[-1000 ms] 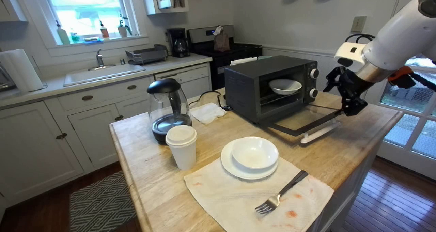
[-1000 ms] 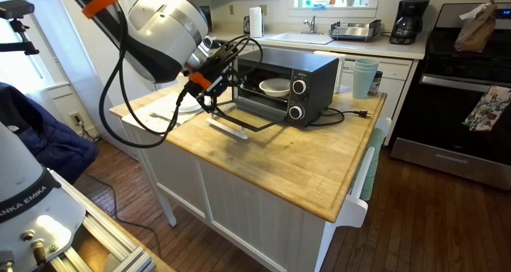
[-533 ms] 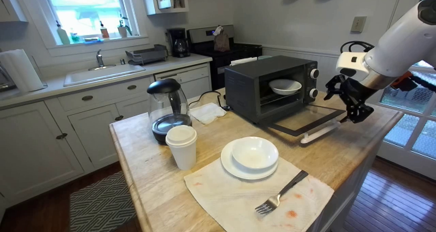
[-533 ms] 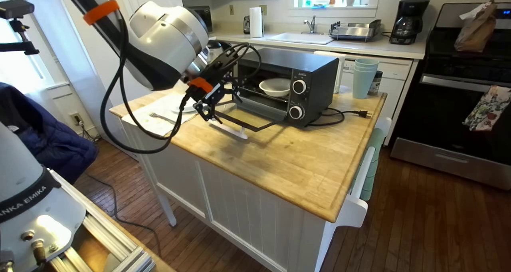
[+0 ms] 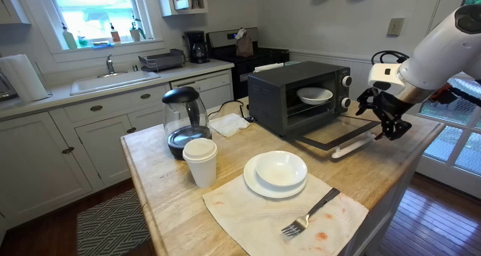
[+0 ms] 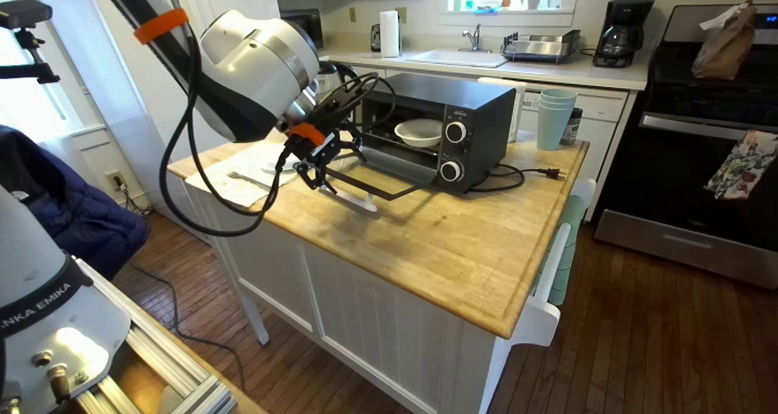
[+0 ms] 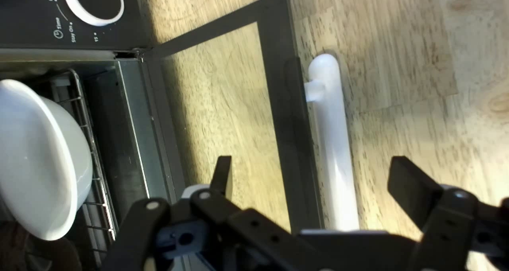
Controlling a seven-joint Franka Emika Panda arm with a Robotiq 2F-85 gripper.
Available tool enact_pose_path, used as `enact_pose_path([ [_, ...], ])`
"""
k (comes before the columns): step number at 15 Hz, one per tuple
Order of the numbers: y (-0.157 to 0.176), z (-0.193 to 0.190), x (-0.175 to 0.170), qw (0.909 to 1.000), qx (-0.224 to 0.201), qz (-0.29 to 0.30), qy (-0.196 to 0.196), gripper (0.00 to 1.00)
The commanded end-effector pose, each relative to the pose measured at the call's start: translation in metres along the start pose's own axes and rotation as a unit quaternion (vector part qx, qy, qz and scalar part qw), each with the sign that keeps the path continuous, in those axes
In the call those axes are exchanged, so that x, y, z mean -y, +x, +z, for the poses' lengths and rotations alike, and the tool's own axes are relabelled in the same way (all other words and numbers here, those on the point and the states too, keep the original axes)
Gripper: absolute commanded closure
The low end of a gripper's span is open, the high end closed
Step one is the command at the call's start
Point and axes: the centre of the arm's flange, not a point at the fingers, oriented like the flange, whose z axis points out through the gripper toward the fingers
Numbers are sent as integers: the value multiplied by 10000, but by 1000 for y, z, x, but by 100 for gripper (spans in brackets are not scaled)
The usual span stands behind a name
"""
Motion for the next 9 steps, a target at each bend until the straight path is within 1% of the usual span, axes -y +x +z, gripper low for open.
enact_pose_path([
  [1, 0, 7, -4, 9998, -128, -100, -136, 0],
  [6, 1, 12, -2, 9997, -64, -95, -202, 0],
  [9, 2, 14, 1, 9994, -32, -56, -326, 0],
])
